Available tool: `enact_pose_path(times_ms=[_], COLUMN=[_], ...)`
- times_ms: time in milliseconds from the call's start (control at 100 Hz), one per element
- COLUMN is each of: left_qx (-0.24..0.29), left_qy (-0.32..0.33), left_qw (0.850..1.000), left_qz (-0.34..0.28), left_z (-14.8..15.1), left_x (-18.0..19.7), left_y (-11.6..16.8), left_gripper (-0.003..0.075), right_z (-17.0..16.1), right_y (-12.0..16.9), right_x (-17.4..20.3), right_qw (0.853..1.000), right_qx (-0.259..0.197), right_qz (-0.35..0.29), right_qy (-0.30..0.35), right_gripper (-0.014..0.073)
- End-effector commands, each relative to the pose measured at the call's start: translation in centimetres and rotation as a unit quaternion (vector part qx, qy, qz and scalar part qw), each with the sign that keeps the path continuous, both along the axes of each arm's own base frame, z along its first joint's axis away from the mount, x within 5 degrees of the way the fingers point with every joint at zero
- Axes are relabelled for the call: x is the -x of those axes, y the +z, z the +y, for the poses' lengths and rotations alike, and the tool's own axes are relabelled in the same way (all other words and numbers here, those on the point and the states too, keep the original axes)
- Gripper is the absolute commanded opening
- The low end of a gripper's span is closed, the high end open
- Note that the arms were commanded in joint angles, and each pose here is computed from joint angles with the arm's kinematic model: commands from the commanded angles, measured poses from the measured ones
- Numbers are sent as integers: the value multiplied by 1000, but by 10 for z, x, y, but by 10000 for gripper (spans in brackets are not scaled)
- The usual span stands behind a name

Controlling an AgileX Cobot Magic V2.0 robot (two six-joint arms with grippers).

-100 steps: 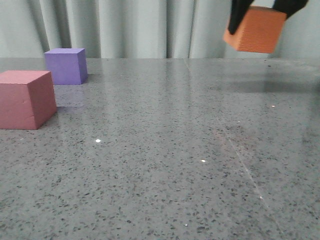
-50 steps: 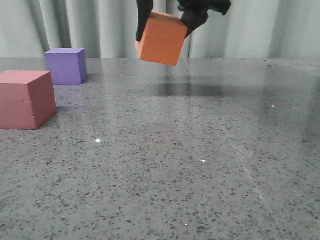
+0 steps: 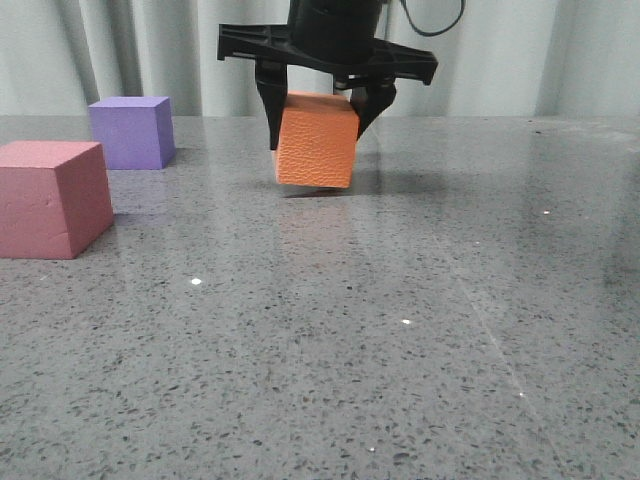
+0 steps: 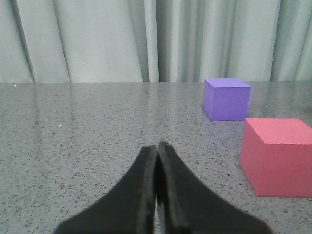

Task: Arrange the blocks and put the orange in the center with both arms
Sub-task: 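Lift the orange cube with the right gripper and carry it toward table center, then lower the orange cube at center, open the right gripper, withdraw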

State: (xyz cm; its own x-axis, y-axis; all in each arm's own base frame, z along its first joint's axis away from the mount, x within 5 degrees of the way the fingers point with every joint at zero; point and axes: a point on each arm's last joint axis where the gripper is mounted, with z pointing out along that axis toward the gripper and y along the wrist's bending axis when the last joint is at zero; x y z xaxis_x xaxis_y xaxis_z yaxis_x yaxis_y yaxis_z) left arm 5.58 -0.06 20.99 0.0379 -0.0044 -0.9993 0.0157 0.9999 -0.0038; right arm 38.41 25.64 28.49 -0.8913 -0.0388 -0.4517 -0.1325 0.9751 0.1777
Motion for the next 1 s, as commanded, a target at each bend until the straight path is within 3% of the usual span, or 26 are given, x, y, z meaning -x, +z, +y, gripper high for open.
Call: enact_pose_path(times_ms=[0,250,580,860,990], left_qx=[8,8,8,8,8], left_qy=[-9,-9,-9,-9,-9], left_qw=[1000,1000,1000,1000,1000], left_qz=[-25,-25,-25,-25,-25], left_z=[-1,-1,-1,-1,-1], left_x=[0,0,0,0,0], left_y=[-10,-10,-10,-10,-10], left_gripper=[-19,-19,-19,-19,-19], right_z=[-3,-1,-1,-1,-5], right_y=[40,41,41,43,60], right_x=[7,7,7,7,12], right_qw=[998,997,997,997,995], right_qx=[-41,-52,-53,-57,-68], right_qz=[-51,-51,-47,-52,-74], right_qy=[1,0,-2,-1,4], right_gripper=[280,298,587,597,597])
